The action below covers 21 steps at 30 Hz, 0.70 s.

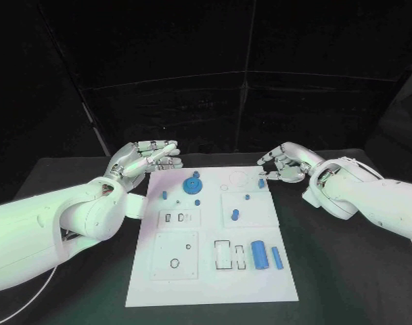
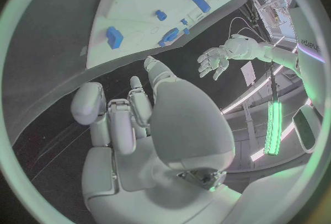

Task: Assemble the parts on the task board

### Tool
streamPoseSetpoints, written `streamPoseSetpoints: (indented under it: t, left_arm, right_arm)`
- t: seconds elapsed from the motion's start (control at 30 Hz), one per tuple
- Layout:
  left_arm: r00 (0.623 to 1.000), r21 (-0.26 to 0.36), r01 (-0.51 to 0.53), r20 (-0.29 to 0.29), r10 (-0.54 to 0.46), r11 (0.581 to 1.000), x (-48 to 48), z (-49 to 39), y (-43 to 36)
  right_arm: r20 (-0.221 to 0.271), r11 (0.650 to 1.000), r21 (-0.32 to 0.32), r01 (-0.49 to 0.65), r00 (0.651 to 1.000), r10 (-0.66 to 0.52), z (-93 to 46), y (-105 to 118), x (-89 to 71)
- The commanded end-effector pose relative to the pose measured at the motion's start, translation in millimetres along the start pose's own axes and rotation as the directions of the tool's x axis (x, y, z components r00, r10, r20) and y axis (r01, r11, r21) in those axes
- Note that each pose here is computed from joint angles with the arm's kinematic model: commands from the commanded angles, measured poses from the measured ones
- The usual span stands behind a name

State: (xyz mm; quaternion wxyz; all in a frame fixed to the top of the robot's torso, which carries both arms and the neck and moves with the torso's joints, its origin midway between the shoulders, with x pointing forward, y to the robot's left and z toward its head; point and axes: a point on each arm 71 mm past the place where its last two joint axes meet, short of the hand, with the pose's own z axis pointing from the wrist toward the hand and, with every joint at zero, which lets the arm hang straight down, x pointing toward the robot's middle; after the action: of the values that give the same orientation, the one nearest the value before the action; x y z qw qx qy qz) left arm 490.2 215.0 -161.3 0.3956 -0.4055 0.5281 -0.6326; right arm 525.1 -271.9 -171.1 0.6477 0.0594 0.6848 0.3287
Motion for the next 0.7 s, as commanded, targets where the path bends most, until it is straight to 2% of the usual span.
streamPoseSetpoints:
  t: [0.03,0.33,0.7]
  left_arm:
    - [1.0,0.0,0.002,-0.013,-0.002,1.0,-0.2,1.2,-0.3]
    - [1.0,-0.006,-0.004,-0.001,0.004,1.0,-5.9,2.9,1.4]
    - [1.0,-0.006,-0.005,0.001,0.005,1.0,-8.0,3.6,2.0]
  right_arm:
    - [-0.01,0.999,-0.031,-0.045,0.999,0.045,-1.2,-5,-1.4]
    - [-0.023,0.999,0.027,-0.046,0.999,0.047,-5.8,-31,1.2]
    - [-0.077,0.998,0.049,-0.048,0.996,0.052,-6.6,-38,15.1]
